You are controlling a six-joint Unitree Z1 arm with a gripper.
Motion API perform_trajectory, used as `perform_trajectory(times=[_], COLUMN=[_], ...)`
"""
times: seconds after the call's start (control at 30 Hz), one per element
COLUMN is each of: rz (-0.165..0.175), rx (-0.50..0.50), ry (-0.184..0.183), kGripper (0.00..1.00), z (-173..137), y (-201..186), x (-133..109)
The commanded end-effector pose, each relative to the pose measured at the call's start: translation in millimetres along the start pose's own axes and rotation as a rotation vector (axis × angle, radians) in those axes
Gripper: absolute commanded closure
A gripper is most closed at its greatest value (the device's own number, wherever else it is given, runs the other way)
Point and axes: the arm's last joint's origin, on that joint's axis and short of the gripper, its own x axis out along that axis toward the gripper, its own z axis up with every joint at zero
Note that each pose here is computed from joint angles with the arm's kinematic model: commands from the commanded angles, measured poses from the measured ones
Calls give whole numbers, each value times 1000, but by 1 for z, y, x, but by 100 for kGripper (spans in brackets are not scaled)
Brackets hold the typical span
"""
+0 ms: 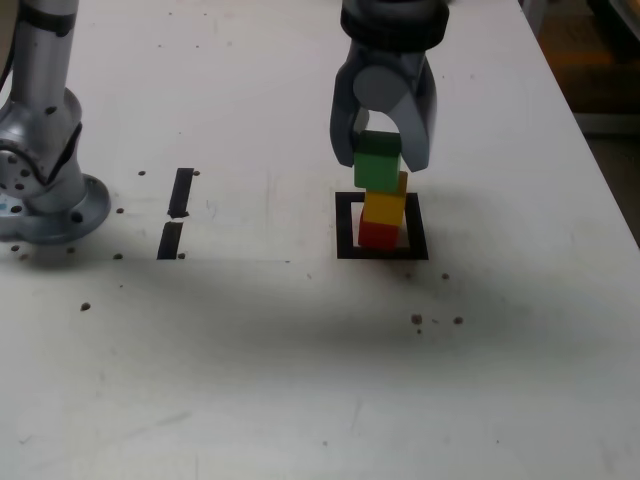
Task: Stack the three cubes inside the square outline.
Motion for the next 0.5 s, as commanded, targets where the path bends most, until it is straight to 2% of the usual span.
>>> perform_trajectory(times=[0.0, 0.17, 0.3, 0.47], rz=[0, -1, -3, -4], rx=[2, 2, 4, 8], ry=[4, 11, 1, -16], kGripper=[70, 47, 29, 24], z=[0, 0, 1, 2], y=[-1, -1, -1, -1], x=[2, 6, 6, 6])
